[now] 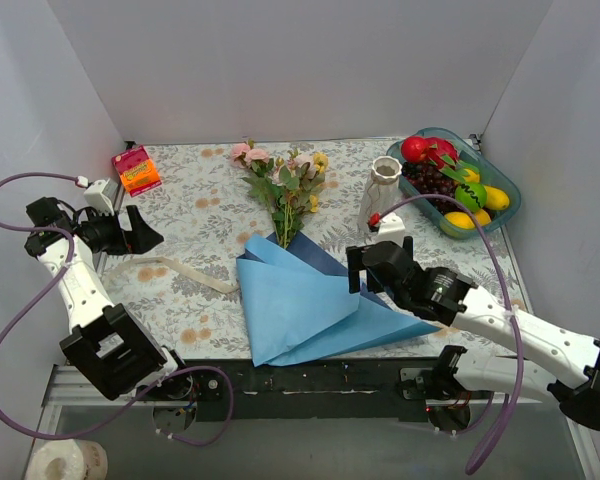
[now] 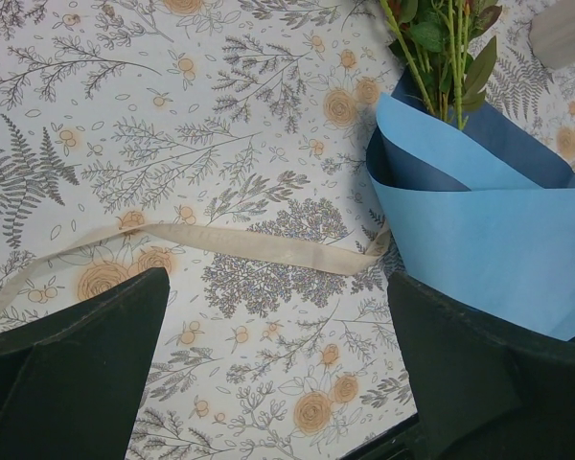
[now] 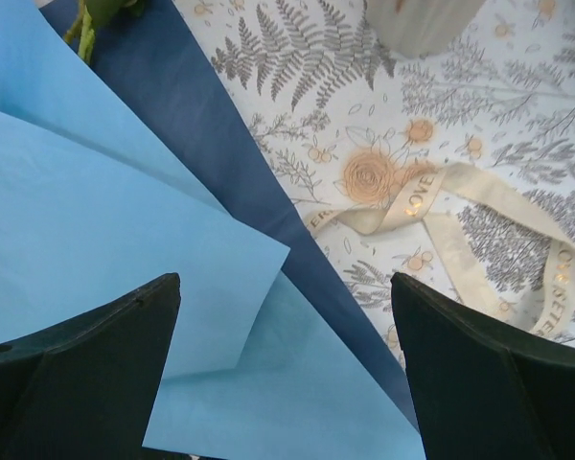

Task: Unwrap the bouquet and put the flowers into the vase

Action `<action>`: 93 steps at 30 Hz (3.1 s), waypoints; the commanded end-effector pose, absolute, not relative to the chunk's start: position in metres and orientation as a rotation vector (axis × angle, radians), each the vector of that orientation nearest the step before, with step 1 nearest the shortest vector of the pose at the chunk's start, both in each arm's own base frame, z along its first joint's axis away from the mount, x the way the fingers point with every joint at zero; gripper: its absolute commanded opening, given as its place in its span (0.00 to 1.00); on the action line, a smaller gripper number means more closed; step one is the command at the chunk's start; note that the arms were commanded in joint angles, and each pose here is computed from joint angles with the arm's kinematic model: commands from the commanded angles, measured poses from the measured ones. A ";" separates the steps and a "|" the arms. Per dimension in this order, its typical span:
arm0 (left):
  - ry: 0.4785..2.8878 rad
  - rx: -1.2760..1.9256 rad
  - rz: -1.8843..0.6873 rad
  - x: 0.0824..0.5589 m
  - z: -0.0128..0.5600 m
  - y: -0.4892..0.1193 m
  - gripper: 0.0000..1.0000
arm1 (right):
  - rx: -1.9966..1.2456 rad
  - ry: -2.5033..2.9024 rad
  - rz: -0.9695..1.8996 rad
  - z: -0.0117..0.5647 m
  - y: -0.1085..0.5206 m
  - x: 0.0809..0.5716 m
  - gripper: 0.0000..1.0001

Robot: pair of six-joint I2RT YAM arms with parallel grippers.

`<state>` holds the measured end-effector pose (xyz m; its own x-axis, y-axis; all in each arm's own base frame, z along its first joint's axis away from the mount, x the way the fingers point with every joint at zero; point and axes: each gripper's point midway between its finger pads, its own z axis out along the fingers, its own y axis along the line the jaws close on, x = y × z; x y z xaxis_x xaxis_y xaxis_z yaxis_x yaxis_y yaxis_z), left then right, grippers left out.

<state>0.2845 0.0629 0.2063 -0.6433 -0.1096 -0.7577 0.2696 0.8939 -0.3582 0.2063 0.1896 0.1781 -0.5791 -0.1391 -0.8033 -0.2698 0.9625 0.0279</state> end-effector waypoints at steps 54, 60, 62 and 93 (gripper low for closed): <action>2.043 0.243 -0.635 0.261 0.303 0.024 0.98 | -0.513 1.998 0.777 0.282 0.330 0.243 0.33; 2.047 0.249 -0.632 0.261 0.301 0.025 0.98 | -0.393 2.076 0.596 0.261 0.253 0.252 0.95; 2.044 0.251 -0.634 0.262 0.301 0.025 0.98 | -0.399 2.172 0.563 0.213 0.239 0.238 0.96; 2.035 0.264 -0.585 0.258 0.312 0.024 0.98 | -0.454 2.108 0.933 0.179 0.275 0.208 0.02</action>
